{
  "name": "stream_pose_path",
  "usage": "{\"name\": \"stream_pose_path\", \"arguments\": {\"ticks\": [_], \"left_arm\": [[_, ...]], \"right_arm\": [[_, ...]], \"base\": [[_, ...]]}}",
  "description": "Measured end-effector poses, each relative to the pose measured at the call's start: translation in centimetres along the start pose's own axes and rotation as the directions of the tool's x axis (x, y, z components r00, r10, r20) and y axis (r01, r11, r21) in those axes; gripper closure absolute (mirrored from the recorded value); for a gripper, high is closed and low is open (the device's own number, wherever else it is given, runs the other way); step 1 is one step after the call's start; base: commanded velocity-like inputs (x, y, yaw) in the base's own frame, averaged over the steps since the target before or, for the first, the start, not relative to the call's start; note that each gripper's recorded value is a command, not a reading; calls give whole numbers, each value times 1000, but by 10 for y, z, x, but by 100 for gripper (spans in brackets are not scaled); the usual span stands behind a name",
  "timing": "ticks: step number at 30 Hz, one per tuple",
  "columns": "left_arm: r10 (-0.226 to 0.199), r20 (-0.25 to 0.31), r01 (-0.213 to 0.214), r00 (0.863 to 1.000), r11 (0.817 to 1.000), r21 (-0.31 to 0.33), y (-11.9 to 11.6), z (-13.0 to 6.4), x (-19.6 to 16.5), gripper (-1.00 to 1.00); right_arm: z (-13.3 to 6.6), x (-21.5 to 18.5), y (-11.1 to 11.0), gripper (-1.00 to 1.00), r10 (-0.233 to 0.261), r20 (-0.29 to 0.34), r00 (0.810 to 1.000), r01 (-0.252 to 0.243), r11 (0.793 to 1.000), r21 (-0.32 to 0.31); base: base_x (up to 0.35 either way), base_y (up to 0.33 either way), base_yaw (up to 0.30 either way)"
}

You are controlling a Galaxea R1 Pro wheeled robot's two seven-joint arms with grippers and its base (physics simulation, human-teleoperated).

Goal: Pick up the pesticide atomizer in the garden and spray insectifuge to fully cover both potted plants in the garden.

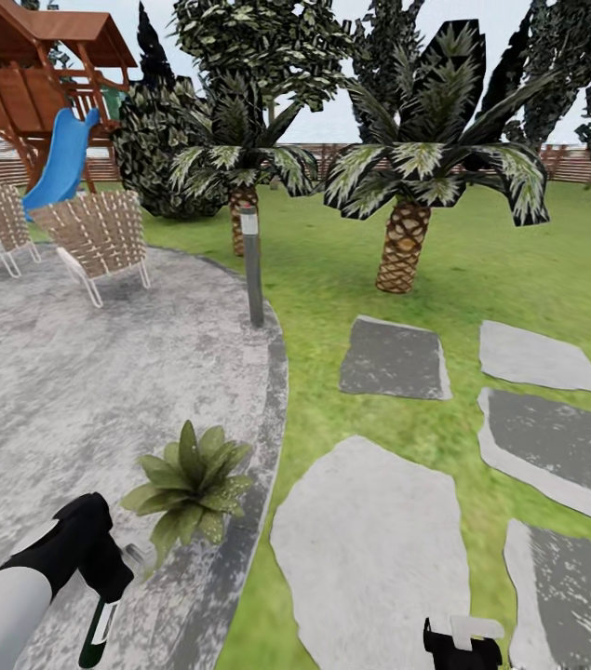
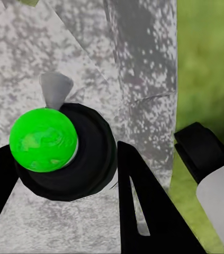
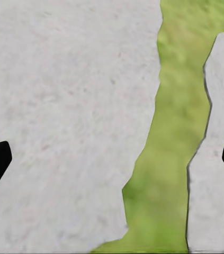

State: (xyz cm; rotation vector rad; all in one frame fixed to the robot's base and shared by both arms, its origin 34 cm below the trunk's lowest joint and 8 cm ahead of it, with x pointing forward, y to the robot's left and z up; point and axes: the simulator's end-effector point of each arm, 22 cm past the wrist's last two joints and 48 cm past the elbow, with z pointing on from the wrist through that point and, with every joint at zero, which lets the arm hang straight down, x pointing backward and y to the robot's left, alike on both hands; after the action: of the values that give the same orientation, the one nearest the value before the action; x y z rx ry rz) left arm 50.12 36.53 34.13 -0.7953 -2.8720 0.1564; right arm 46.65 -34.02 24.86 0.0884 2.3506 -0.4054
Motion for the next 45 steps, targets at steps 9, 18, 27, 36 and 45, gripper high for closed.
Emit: {"name": "stream_pose_path", "arguments": {"ticks": [9,18,27,36,45], "left_arm": [[0,0,0,1000,1000,1,0,0,0,100],[1,3,-1,1000,1000,-1,0,-1,-1,100],[30,42,-32,999,998,54,-19,-14,-27,100],[109,40,-112,993,990,87,-23,-66,-63,100],[111,-2,-111,994,990,92,-10,-82,-53,100]], "right_arm": [[0,0,0,-100,0,0,1000,0,1000,0],[0,0,0,-100,0,-1,1000,0,1000,0],[0,0,-1,-100,0,0,1000,0,1000,2],[0,0,-1,-100,-1,0,1000,1,1000,3],[1,-1,-1,-100,0,2,1000,0,1000,3]], "base": [[-202,251,-273],[-252,232,-252],[-47,41,-21],[0,0,0],[0,0,-102]]}}
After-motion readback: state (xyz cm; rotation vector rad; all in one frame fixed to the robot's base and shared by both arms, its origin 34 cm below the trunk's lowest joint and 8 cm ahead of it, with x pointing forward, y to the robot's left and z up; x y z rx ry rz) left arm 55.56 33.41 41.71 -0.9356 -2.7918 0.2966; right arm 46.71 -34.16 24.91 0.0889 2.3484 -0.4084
